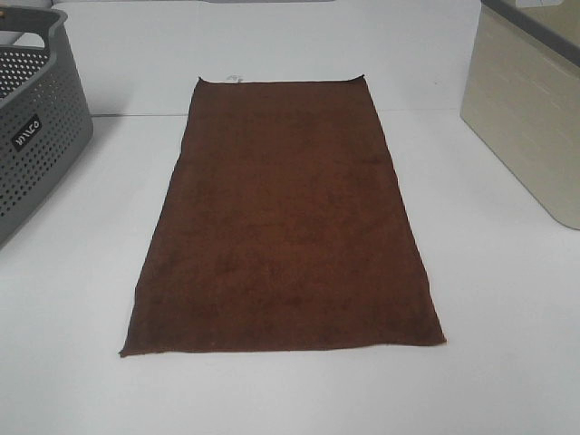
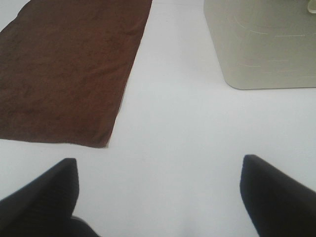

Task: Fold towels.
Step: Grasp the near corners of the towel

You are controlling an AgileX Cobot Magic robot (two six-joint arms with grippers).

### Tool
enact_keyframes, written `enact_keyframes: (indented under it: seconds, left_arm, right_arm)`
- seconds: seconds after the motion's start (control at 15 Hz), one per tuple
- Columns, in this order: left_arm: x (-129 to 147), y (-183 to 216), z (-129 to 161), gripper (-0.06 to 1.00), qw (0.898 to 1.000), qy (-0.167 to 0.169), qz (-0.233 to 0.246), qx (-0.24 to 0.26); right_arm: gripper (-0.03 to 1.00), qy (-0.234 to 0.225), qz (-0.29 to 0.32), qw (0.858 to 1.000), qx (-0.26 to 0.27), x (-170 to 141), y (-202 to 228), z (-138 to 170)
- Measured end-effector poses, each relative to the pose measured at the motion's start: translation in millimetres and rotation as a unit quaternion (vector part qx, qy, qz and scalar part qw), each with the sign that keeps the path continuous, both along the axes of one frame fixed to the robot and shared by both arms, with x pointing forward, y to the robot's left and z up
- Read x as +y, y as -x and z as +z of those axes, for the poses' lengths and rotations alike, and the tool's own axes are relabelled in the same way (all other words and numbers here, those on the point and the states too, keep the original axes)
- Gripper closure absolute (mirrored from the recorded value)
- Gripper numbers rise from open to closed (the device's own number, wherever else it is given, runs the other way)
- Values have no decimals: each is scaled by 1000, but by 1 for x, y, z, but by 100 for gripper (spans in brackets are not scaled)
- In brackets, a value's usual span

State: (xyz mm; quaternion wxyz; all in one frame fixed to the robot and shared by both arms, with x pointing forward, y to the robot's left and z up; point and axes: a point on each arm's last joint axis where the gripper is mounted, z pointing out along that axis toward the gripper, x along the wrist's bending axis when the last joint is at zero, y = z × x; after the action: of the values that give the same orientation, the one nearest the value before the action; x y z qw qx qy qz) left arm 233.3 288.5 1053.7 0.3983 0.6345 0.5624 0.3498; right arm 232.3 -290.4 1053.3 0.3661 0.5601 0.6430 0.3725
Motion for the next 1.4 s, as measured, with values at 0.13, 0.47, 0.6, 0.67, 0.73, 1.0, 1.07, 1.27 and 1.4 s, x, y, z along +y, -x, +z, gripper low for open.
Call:
enact_keyframes:
  seconds: [0.13, 0.47, 0.6, 0.67, 0.73, 1.0, 1.07, 1.27, 1.4]
  left_arm:
    - [0, 0, 0, 26, 1000, 0, 0, 0]
    - [0, 0, 0, 26, 1000, 0, 0, 0]
    - [0, 0, 0, 26, 1000, 0, 0, 0]
    - [0, 0, 0, 26, 1000, 0, 0, 0]
    - [0, 0, 0, 26, 1000, 0, 0, 0]
    - [0, 0, 0, 26, 1000, 0, 0, 0]
    - [0, 0, 0, 26, 1000, 0, 0, 0]
    - [0, 0, 0, 26, 1000, 0, 0, 0]
    - [0, 0, 0, 26, 1000, 0, 0, 0]
  right_arm:
    - [13, 0, 0, 1000, 0, 0, 0, 0]
    - [13, 0, 0, 1000, 0, 0, 0, 0]
    - [13, 0, 0, 1000, 0, 0, 0, 0]
    - [13, 0, 0, 1000, 0, 0, 0, 0]
    - [13, 0, 0, 1000, 0, 0, 0, 0]
    - [13, 0, 0, 1000, 0, 0, 0, 0]
    - [13, 0, 0, 1000, 0, 0, 0, 0]
    - [13, 0, 0, 1000, 0, 0, 0, 0]
    - [13, 0, 0, 1000, 0, 0, 0, 0]
